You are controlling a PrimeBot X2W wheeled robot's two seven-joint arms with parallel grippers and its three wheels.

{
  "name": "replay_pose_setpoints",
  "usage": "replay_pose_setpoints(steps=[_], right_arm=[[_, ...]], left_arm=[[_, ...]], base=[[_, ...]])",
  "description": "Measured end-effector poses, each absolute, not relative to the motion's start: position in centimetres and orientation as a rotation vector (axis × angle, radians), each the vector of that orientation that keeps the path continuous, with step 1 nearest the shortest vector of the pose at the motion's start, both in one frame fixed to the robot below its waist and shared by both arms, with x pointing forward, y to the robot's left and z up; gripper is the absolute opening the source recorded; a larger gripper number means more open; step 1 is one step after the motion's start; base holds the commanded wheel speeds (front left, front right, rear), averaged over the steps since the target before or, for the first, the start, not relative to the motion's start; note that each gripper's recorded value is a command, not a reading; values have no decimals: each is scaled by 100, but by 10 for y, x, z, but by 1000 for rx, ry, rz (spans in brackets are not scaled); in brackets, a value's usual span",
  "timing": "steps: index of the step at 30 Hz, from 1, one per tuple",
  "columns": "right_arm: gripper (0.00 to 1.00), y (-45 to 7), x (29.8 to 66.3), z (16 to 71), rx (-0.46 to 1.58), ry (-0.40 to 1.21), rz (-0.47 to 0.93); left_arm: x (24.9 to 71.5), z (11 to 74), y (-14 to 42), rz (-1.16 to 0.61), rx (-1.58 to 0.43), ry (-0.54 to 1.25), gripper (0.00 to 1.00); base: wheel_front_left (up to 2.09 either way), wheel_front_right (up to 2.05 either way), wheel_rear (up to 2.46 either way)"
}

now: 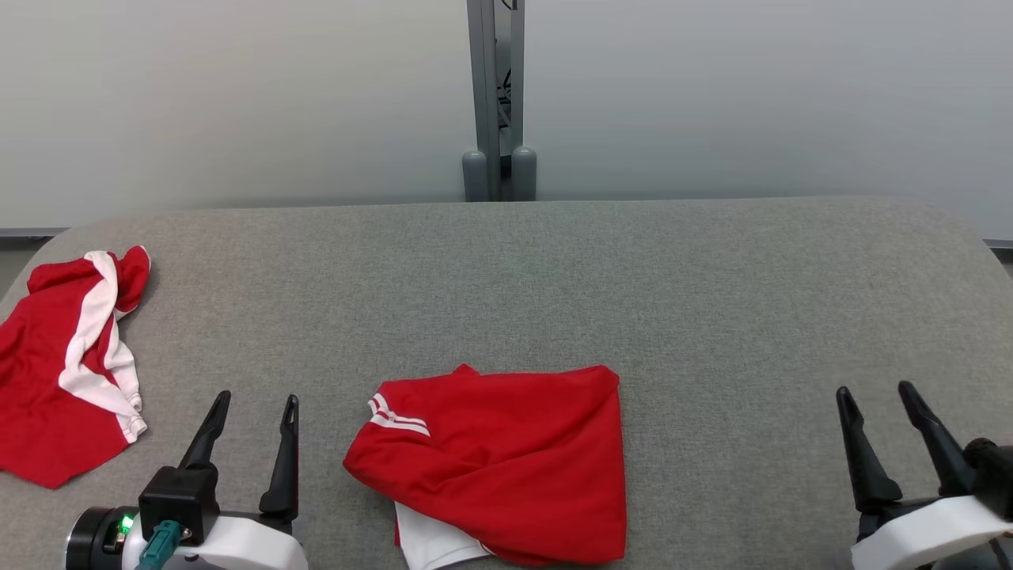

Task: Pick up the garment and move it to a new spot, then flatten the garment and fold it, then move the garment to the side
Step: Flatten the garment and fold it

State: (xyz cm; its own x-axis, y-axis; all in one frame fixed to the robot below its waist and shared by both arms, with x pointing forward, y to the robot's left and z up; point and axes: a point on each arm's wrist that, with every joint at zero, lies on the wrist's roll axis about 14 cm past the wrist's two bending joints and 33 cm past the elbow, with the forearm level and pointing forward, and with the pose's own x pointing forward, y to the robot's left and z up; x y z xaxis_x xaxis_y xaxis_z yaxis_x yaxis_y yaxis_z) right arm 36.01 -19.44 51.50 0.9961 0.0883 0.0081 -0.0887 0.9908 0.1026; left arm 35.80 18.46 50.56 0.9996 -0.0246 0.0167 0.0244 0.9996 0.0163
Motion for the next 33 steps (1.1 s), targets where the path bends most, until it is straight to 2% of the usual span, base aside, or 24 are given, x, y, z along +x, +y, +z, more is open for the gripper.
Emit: replay_pose_setpoints(steps=[1, 2, 7, 18, 24, 33], right_arm=[[23, -190, 361, 513, 105, 5, 101], [0, -186, 362, 511, 107, 17, 114], [0, -141, 377, 511, 117, 37, 257], [0, 1, 402, 485, 127, 161, 668], [0, 60, 395, 462, 103, 250, 842], [0, 118, 365, 436, 71, 365, 1044]], left_arm=[[358, 506, 185, -24, 16, -17, 100], [358, 505, 185, -22, 16, -16, 100], [358, 506, 186, -17, 12, -19, 100], [361, 501, 196, 28, -15, -14, 100], [358, 494, 208, 72, -27, 0, 100], [357, 484, 216, 108, -38, 21, 100]], base=[[0, 0, 0], [0, 0, 0], [0, 0, 0], [0, 0, 0], [0, 0, 0], [0, 0, 0]])
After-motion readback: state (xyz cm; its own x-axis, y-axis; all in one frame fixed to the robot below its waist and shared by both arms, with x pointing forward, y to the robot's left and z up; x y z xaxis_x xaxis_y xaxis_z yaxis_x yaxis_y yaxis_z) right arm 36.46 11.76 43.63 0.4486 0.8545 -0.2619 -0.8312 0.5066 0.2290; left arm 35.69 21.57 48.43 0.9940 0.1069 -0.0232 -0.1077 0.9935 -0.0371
